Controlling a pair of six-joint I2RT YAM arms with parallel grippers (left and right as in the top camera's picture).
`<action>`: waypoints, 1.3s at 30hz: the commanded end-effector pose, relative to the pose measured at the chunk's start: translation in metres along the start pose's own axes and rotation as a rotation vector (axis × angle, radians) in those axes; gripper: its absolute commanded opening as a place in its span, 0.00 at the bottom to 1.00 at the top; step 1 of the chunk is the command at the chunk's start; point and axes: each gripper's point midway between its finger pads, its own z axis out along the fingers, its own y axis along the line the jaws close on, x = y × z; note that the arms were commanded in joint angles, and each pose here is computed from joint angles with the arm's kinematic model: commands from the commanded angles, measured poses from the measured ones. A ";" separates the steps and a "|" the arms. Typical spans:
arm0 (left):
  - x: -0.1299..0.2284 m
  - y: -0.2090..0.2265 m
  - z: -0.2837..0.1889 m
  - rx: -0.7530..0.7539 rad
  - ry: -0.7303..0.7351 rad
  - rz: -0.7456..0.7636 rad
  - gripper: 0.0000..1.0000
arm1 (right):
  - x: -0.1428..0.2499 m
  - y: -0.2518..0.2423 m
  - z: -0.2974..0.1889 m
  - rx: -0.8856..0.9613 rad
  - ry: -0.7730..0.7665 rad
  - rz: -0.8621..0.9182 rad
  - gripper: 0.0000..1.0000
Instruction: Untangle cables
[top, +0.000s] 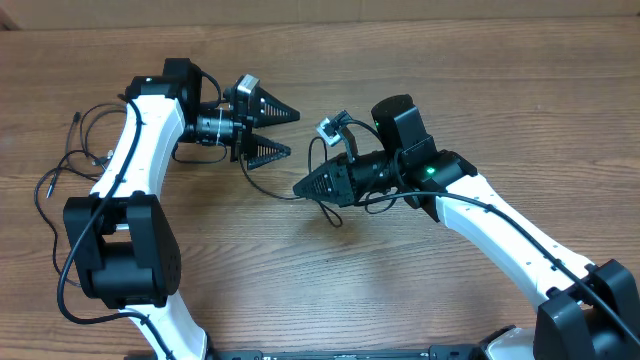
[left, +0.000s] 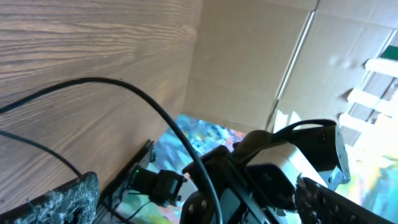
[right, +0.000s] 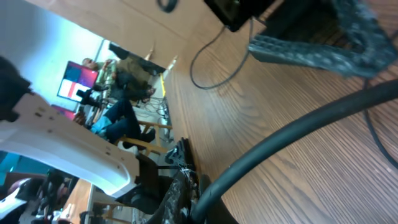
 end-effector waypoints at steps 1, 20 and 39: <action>-0.001 -0.005 0.002 0.047 0.013 -0.030 1.00 | -0.006 0.018 -0.001 -0.080 0.004 -0.051 0.04; 0.001 -0.021 0.032 0.077 0.079 -0.022 0.99 | -0.022 0.037 0.003 -0.138 -0.038 -0.077 0.04; -0.011 -0.014 0.049 -0.007 0.052 -0.001 0.12 | -0.017 0.038 0.006 -0.138 -0.020 -0.056 0.04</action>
